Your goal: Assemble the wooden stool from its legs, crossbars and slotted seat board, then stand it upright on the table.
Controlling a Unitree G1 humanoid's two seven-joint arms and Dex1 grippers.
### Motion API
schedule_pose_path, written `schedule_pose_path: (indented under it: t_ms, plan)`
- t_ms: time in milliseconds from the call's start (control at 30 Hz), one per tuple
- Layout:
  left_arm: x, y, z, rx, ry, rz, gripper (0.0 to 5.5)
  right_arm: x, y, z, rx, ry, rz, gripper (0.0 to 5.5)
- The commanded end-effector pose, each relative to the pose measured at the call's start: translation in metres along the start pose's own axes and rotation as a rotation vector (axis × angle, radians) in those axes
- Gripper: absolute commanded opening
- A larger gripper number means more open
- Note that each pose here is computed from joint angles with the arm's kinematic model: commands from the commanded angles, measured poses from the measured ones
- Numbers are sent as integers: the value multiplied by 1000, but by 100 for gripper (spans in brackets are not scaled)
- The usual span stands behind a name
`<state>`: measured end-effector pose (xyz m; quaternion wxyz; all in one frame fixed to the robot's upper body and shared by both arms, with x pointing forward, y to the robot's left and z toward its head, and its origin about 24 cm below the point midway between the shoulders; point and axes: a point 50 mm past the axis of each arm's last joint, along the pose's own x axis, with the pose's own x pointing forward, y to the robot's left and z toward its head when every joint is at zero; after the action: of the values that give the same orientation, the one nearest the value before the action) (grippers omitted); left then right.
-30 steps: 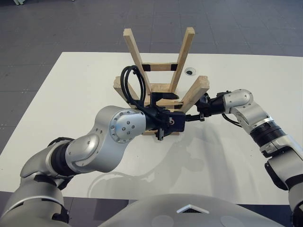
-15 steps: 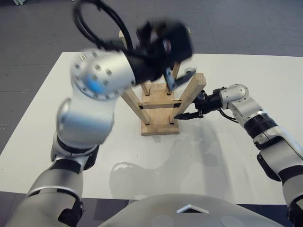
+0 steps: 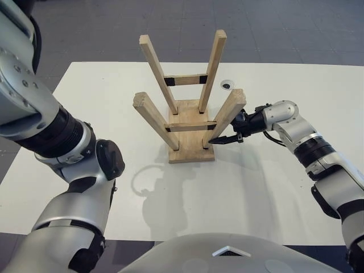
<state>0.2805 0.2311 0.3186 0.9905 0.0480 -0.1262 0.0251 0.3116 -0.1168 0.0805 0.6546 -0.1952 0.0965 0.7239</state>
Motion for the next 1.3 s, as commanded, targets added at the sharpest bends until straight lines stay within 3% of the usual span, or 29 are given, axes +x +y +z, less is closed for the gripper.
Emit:
schedule_pose_path:
  t_ms: [33, 200, 433, 733, 800, 1000, 1067, 1167, 1300]
  plan:
    - [-11, 34, -70, -3, 271, 247, 473, 5, 139, -143, 437, 881, 557, 204]
    - [-22, 24, -109, 26, 397, 213, 473, 7, 150, -155, 504, 913, 553, 204]
    - [-58, -8, -180, 35, 629, 100, 473, 10, 113, -115, 377, 726, 338, 204]
    - [-81, -63, -195, -21, 685, -83, 473, 14, 127, -117, 434, 733, 347, 204]
    - [-94, -56, -203, -16, 715, -76, 473, 15, 127, -118, 443, 729, 333, 204]
    - [-173, 0, -246, 38, 909, 127, 473, 17, 146, -127, 535, 704, 274, 204]
    - [-173, 7, -245, -152, 881, 181, 473, 18, 150, -130, 550, 705, 267, 204]
    - [-149, -15, -218, -389, 699, -29, 473, 18, 152, -131, 564, 702, 245, 204]
    - [-136, -12, -200, -485, 585, -172, 473, 21, 151, -131, 562, 699, 242, 204]
